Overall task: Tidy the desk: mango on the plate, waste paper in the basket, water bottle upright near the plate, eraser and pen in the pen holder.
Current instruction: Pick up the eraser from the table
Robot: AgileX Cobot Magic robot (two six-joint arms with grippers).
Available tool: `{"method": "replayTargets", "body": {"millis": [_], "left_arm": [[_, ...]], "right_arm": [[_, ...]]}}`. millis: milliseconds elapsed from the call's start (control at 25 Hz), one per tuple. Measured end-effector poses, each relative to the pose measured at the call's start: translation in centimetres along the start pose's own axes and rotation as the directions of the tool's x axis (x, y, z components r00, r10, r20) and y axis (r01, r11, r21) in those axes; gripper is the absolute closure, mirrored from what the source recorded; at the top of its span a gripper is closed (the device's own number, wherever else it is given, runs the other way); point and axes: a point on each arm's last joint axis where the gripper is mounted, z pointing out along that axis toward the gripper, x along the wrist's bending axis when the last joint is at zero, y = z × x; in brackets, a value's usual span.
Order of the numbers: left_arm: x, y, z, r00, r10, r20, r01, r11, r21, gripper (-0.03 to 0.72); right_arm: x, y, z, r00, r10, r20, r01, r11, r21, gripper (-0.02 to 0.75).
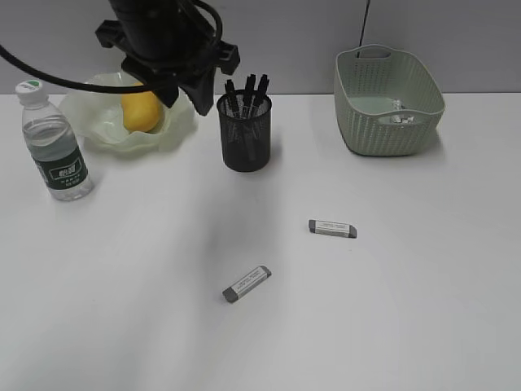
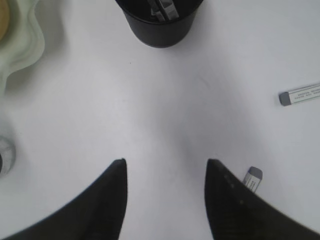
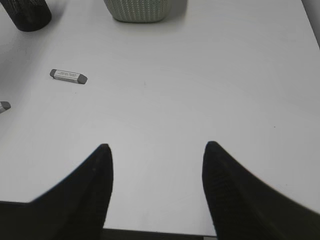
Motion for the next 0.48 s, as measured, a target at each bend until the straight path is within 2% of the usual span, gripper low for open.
{"method": "replayTargets", "body": {"millis": [120,360,480], "left_arm": [[1.1,-1.0,-0.5,1.000,-0.009,-0.002,0.009,1.000,0.018,0.313],[5.8,-5.3,-1.5,0.993,-0.110,-0.032,0.112,0.989,0.097,0.320],[7.9,-8.2,-3.4,0.985,-0.171,-0.033,0.173,0.981,0.085,0.323]], "right_arm": [[0.0,0.0,0.0,1.000,0.000,0.000,0.000,1.000,0.000,0.279],[0.0,0.0,0.0,1.000,-0.001,0.000,0.001,1.000,0.000,0.279],[0.0,0.0,0.0,1.000,-0.001,0.000,0.001,1.000,0.000,0.279]]}}
